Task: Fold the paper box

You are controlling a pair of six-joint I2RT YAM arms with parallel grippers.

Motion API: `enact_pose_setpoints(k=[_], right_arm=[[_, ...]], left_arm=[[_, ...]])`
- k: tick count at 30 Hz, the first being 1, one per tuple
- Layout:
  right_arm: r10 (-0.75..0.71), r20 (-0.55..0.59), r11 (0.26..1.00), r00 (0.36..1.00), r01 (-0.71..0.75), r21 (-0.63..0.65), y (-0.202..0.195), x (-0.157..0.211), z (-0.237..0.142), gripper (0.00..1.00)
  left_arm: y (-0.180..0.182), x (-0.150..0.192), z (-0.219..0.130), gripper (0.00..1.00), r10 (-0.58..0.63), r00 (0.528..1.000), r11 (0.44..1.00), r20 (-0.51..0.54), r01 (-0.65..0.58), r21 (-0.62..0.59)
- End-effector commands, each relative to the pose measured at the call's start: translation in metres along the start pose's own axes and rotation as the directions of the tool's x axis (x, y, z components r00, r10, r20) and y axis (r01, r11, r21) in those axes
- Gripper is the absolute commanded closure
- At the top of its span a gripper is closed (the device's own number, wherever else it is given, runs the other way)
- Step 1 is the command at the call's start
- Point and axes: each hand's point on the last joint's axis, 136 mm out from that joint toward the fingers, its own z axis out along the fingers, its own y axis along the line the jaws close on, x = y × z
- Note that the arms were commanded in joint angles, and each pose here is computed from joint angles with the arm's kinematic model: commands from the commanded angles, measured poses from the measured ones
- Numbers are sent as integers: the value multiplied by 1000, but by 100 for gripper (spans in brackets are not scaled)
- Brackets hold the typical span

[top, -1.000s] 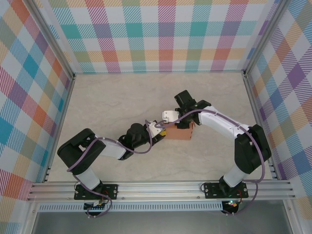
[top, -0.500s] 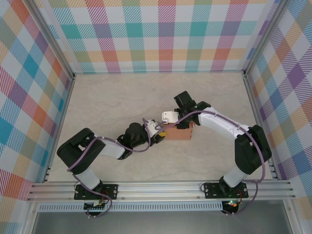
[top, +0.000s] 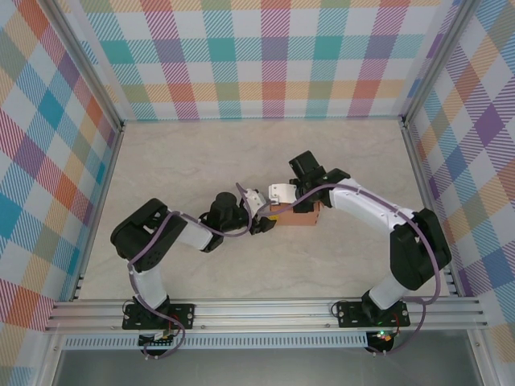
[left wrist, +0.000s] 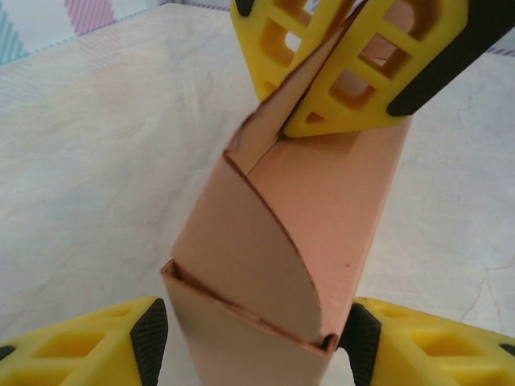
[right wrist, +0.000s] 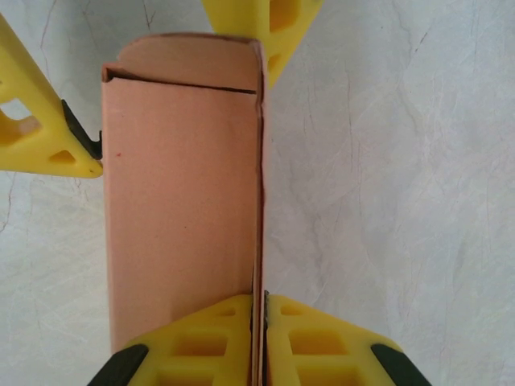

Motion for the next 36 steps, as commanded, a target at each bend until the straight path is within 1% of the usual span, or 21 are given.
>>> enact_pose_setpoints(k=[1, 12, 18, 29, 30, 33, 36], right_arm=[[-37, 66, 992, 997, 45, -114, 34, -13, -2, 89], [-72, 100, 987, 992, 85, -133, 45, -15, 0, 89], [-80, 123, 986, 989, 96, -137, 50, -16, -2, 89], [-97, 142, 983, 985, 117, -140, 54, -19, -4, 89], [-99, 141, 983, 985, 119, -141, 53, -19, -3, 89], [-110, 143, 982, 984, 129, -136, 53, -19, -4, 89], [-122, 146, 981, 982, 141, -133, 56, -19, -3, 89]], left_arm=[[6, -30, 7, 38, 6, 995, 1000, 95, -8, 16], [7, -48, 3, 37, 24, 989, 999, 149, -30, 39], [4, -62, 1, 37, 35, 983, 996, 180, -49, 75], [-2, -73, 5, 37, 45, 982, 988, 185, -71, 135], [-2, -73, 5, 36, 45, 982, 988, 186, -71, 134], [-4, -72, 4, 29, 45, 982, 986, 182, -72, 148], [-8, -71, 5, 29, 46, 983, 983, 178, -76, 168]])
